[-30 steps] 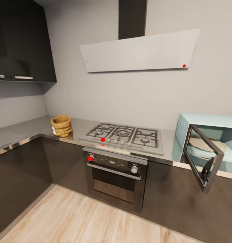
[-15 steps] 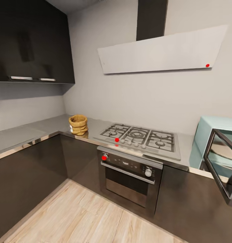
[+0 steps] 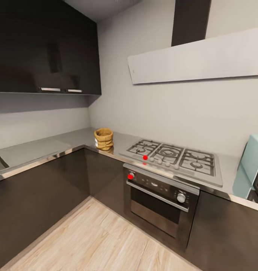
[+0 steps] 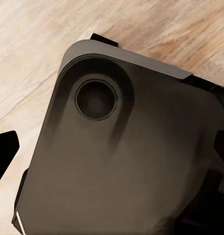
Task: In the kitchen, take the popcorn bag from the countertop, put it into the microwave, and heat it until the popcorn is cooked so the cooked popcorn ends up inside the bag.
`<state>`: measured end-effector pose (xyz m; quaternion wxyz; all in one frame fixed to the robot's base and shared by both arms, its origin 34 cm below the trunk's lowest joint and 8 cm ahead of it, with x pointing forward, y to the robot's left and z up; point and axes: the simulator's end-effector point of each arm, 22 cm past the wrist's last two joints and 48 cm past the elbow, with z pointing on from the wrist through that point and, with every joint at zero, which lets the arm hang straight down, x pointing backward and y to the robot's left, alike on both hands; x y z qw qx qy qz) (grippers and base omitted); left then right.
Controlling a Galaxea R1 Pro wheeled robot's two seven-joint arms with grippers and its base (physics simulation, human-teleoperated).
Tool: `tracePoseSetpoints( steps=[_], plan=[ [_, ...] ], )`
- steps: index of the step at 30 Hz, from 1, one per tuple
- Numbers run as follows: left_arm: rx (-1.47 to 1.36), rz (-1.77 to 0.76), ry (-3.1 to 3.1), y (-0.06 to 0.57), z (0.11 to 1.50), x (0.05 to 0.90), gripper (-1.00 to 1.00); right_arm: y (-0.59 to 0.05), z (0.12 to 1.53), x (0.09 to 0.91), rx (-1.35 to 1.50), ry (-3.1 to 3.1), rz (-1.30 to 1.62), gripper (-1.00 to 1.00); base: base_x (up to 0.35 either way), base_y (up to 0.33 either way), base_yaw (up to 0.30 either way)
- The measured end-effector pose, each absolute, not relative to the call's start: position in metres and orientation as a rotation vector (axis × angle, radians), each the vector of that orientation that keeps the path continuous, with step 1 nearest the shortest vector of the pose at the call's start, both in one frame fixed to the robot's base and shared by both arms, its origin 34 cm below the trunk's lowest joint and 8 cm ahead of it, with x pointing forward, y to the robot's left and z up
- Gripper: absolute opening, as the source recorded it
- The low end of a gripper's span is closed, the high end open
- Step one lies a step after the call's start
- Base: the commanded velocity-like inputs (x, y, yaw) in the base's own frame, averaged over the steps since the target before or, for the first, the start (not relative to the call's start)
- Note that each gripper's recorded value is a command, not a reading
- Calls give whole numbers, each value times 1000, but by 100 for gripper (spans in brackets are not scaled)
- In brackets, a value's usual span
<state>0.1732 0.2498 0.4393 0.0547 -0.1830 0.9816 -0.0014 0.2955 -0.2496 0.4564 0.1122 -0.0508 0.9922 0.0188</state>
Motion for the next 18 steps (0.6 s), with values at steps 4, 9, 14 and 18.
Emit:
tracePoseSetpoints(
  steps=[4,9,14,18],
  plan=[
    [-555,-5,2978,250,439,174,100,-250,457,297,-149,2909,54,100,0,0,215],
    [-555,-5,2978,250,439,174,100,-261,457,298,-130,2910,37,100,0,0,17],
    [-555,-6,2978,250,439,174,100,-261,458,301,-158,2898,32,100,0,0,1],
    [-554,-11,2978,250,439,175,100,-260,458,300,-165,2898,34,100,115,17,0]
  ],
)
